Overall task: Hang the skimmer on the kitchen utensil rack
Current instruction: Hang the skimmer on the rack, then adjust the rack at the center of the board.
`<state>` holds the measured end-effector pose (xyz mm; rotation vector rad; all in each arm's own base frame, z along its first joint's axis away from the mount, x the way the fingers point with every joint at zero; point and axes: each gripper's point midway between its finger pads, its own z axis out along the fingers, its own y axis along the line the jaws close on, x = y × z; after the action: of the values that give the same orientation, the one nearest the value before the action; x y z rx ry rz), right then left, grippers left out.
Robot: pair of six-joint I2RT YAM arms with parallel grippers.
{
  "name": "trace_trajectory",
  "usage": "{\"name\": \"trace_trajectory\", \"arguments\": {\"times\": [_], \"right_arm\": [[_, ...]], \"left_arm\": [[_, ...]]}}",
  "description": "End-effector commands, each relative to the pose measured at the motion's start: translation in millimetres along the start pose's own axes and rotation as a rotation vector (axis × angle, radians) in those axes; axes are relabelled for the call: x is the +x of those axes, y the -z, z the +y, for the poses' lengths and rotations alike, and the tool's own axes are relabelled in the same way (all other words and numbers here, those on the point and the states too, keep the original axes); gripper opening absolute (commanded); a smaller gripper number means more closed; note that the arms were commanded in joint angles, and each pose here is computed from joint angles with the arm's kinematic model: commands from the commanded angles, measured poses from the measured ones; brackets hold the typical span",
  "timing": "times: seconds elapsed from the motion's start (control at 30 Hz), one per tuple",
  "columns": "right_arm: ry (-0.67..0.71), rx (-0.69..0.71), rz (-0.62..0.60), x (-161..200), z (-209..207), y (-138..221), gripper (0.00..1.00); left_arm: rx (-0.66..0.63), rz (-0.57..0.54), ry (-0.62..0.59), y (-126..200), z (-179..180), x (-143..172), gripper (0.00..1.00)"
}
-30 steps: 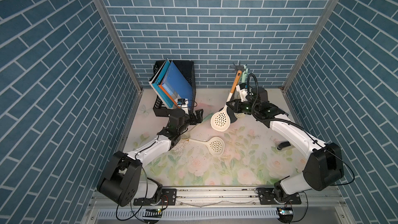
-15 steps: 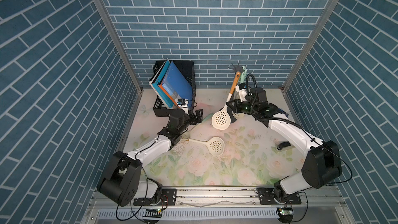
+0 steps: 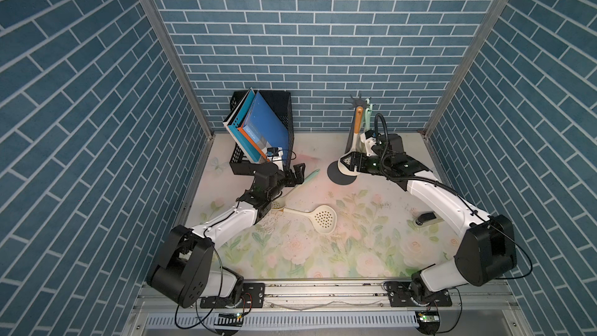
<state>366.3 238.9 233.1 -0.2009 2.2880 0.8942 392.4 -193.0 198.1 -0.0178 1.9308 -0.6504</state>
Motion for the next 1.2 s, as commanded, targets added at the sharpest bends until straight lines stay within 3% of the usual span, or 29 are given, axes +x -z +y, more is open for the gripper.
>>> {"name": "trace_trajectory", "arguments": {"times": [0.0, 0.07, 0.23, 0.57, 0.83, 1.03, 1.17], "right_arm": [[-0.034, 0.026, 0.007, 8.1, 0.4, 23.0, 0.92], [-0.050, 0.013, 0.010, 14.4, 3.1, 31.9, 0.99], [-0.105, -0.010, 0.003, 29.8, 0.9, 56.8, 0.99], [-0.147, 0.004, -0.045, 40.4, -22.2, 95.3, 0.99], [-0.124, 0.019, -0.058, 39.1, -21.1, 107.1, 1.00], [-0.113, 0.037, -0.056, 37.2, -21.3, 112.2, 1.00], [-0.108, 0.040, -0.050, 37.6, -21.5, 113.1, 0.99]], "left_arm": [[0.015, -0.009, -0.008, -6.7, -4.3, -8.6, 1.00], [0.019, -0.001, -0.008, -11.2, -5.5, -7.9, 1.00], [0.059, 0.018, -0.028, -27.2, -14.3, -9.2, 1.00], [0.230, 0.083, -0.038, -88.6, -54.5, -23.0, 1.00], [0.447, 0.118, 0.063, -136.4, -91.1, -48.5, 1.00], [0.663, 0.066, 0.170, -143.9, -105.0, -68.3, 0.99], [0.795, 0.031, 0.073, -133.6, -120.0, -69.9, 0.92]]}}
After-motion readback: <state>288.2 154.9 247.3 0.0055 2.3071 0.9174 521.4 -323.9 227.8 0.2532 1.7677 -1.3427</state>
